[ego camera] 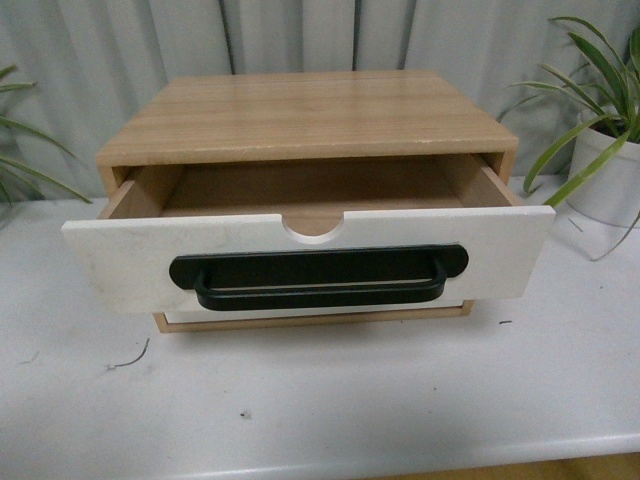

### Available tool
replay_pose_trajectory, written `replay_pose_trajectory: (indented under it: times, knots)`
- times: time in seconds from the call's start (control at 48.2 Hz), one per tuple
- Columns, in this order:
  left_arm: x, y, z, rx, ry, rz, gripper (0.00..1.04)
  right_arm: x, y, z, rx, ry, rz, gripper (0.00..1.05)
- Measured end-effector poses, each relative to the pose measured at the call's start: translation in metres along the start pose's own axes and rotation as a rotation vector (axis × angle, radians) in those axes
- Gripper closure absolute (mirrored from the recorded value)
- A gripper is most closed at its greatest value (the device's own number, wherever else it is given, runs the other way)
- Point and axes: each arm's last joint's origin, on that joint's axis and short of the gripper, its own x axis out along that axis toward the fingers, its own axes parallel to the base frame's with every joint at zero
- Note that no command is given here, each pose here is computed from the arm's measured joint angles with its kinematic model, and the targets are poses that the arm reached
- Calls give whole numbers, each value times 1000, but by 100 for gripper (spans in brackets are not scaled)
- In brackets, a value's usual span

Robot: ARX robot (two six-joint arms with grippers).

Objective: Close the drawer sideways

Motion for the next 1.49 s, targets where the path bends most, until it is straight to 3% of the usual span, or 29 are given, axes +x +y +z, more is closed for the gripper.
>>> replay_pose_trajectory:
  times: [0.642,0.663,0.684,0.705,0.725,0.788,1.036,1.202,1.492]
  knots:
    - [0,0,0,0,0,0,7,0,0,0,0,0,0,6]
    - [0,0,0,-4,-5,2,7,0,0,0,3,7,-8,6]
    - [0,-3,10,-60,-108,14,7,3,3,-2,95,111,-118,6]
    - [2,-9,11,-58,-104,-60,7,8,3,3,146,132,-153,6]
    - [9,-15,4,-18,-17,-144,7,15,6,16,152,163,-121,6]
    - [25,-35,2,236,126,-457,7,46,23,33,3,345,173,6]
    - [47,-66,-3,565,241,-804,7,84,50,39,-250,492,480,6]
    - [70,-76,2,712,272,-926,7,103,68,32,-381,567,647,6]
    - [93,-82,-4,834,348,-1016,7,135,91,28,-501,589,746,6]
